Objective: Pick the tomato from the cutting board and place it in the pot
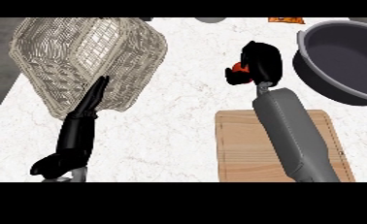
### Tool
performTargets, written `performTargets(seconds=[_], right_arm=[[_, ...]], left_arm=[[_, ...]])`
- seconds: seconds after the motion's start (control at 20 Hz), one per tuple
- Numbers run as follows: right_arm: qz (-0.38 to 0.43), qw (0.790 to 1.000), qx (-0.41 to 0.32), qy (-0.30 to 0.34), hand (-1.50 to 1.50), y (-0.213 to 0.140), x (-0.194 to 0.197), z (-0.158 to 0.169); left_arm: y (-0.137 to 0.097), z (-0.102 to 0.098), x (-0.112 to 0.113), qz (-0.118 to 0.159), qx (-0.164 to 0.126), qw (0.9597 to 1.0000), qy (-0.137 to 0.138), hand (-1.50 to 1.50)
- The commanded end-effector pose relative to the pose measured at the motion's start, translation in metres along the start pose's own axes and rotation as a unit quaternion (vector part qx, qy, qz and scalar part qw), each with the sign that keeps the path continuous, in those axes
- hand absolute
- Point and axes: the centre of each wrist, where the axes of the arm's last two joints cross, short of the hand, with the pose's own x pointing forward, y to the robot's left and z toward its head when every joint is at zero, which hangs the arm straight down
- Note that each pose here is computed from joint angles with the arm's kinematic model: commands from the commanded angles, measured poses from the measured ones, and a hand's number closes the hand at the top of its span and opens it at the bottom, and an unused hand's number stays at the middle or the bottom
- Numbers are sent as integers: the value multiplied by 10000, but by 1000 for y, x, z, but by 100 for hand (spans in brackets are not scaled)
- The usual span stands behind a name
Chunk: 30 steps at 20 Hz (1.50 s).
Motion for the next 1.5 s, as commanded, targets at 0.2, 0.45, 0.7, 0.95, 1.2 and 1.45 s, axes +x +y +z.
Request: performTargets(seconds=[0.2,0.45,0.7,0.95,1.2,1.45], right_arm=[[286,9894,-1406,206,150,-48,71,-34],[478,9797,-1711,928,150,-45,71,-44],[547,9684,-1928,1483,150,-60,40,-65],[648,9603,-2054,1775,150,-93,-11,-83],[621,9553,-2054,2035,150,-92,-61,-84],[644,9503,-2038,2262,150,-100,-86,-89]], left_arm=[[-8,-1,-16,452,-51,9976,529,0],[-5,-4,-13,451,-118,9967,668,0],[9,9,-21,443,-17,9973,579,0],[0,-3,-11,401,-8,9976,566,0],[-8,8,-19,353,-48,9974,631,0],[8,-7,-13,401,24,9977,555,0]])
